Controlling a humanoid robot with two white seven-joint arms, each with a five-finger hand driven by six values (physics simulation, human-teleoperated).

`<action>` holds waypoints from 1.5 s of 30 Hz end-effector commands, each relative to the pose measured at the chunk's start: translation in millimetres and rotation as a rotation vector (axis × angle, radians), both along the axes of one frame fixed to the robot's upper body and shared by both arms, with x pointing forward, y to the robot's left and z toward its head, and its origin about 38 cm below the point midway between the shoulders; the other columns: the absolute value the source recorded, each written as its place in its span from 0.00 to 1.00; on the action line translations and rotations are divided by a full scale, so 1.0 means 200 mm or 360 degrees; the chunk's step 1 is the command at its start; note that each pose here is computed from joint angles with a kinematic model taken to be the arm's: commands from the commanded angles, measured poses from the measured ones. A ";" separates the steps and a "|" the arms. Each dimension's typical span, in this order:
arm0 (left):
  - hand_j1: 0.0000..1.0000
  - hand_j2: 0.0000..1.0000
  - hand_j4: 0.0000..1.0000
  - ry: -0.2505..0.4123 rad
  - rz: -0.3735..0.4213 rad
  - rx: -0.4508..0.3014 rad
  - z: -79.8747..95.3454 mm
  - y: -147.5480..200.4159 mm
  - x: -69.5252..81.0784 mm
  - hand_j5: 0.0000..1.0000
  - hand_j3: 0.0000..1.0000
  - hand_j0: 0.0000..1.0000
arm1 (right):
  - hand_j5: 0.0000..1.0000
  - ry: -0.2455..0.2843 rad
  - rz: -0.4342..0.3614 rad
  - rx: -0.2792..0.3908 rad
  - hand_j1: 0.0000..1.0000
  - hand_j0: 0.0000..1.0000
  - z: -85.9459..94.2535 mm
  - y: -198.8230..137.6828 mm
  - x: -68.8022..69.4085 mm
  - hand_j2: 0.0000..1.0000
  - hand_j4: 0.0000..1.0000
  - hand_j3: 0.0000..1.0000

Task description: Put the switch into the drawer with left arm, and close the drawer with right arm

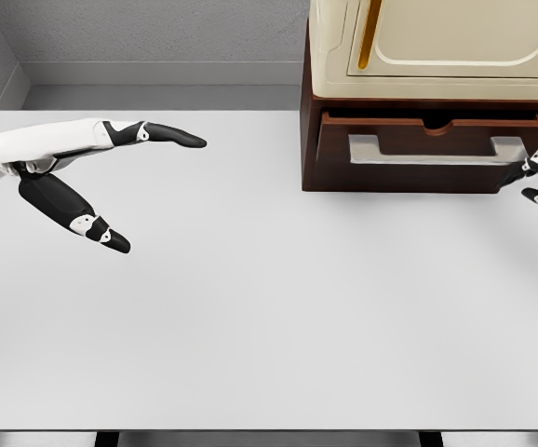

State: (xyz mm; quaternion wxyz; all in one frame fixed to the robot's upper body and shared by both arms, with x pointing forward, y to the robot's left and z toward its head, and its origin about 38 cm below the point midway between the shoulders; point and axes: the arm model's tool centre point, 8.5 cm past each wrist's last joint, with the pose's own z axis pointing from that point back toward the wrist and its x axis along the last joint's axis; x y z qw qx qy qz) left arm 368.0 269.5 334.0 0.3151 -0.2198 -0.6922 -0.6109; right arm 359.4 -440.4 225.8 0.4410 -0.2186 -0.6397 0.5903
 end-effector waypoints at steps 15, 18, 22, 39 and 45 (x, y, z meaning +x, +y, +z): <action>1.00 1.00 1.00 0.0006 0.0003 -0.0008 0.00 0.00 0.00 1.00 1.00 1.00 | 0.54 0.0012 -0.0003 0.0048 0.54 0.54 -0.04 0.04 0.08 0.54 0.54 0.54; 1.00 1.00 1.00 0.0006 0.0003 -0.0008 0.00 0.00 0.00 1.00 1.00 1.00 | 0.54 0.0005 -0.0012 0.0054 0.54 0.54 -0.04 0.04 0.09 0.54 0.54 0.54; 1.00 1.00 1.00 0.0007 0.0005 -0.0008 0.00 0.00 0.00 1.00 1.00 1.00 | 0.54 0.0023 -0.0013 0.0050 0.54 0.54 -0.05 0.04 0.13 0.54 0.54 0.54; 1.00 1.00 1.00 0.0008 0.0005 -0.0010 0.00 0.00 0.00 1.00 1.00 1.00 | 0.58 0.0058 -0.0081 0.0057 0.58 0.58 -0.08 -0.02 0.17 0.58 0.58 0.58; 1.00 1.00 1.00 0.0025 0.0012 -0.0007 -0.01 0.01 0.00 1.00 1.00 1.00 | 0.60 0.0082 -0.0110 0.0065 0.60 0.60 -0.10 -0.06 0.16 0.60 0.60 0.60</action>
